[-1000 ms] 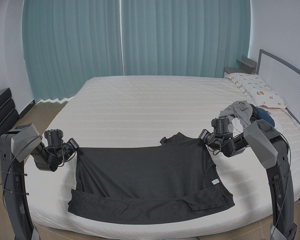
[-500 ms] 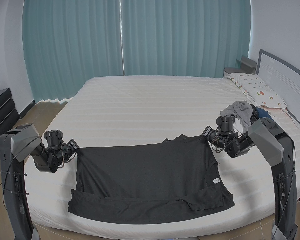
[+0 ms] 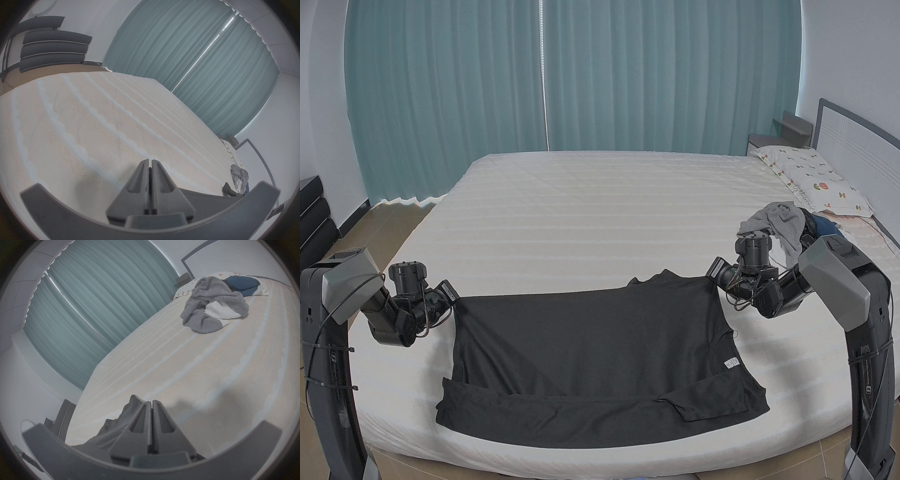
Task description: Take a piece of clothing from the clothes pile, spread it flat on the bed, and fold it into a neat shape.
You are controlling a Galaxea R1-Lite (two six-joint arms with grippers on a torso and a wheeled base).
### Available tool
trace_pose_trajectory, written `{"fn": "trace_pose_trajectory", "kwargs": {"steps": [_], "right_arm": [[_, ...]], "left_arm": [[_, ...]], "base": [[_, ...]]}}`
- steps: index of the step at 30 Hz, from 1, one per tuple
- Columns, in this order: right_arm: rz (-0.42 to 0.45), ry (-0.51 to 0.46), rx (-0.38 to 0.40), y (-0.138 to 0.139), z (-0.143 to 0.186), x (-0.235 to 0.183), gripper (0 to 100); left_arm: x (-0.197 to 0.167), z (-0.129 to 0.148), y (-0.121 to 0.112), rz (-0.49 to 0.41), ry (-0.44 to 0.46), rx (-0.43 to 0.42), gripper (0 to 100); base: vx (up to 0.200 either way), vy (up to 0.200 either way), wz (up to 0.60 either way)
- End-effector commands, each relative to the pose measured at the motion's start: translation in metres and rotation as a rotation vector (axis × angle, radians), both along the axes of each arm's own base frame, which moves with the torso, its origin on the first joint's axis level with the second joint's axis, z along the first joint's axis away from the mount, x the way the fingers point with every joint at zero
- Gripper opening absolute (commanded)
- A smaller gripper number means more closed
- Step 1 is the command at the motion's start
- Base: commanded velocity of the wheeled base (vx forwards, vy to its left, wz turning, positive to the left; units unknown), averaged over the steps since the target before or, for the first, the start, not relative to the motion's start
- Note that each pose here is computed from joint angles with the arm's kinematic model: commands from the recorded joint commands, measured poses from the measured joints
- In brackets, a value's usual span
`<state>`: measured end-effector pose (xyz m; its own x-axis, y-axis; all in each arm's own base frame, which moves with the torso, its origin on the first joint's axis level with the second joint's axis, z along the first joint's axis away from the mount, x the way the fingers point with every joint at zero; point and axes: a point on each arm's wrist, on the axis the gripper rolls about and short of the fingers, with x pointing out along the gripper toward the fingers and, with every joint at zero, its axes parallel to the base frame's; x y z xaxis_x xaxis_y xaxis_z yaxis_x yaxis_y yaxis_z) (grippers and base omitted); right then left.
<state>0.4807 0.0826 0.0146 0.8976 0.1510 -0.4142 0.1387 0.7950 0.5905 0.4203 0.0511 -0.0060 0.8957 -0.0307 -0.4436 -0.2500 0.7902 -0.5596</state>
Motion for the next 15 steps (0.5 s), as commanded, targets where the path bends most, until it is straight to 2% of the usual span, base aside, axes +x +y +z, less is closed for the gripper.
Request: {"fn": "trace_pose_trajectory", "kwargs": {"steps": [1, 11, 15], "right_arm": [[0.015, 0.01, 0.008, -0.004, 0.005, -0.007, 0], [0.083, 0.062, 0.026, -0.012, 0.011, -0.029, 0], [0.111, 0.085, 0.01, -0.018, 0.011, -0.04, 0]], "left_arm": [[-0.006, 0.0, 0.001, -0.012, 0.012, 0.026, 0], [-0.017, 0.015, 0.004, -0.029, 0.0, 0.062, 0], [-0.026, 0.023, 0.003, -0.075, 0.0, 0.046, 0]], "base": [[0.0, 0.0, 0.0], [0.0, 0.0, 0.0], [0.0, 0.0, 0.0]]}}
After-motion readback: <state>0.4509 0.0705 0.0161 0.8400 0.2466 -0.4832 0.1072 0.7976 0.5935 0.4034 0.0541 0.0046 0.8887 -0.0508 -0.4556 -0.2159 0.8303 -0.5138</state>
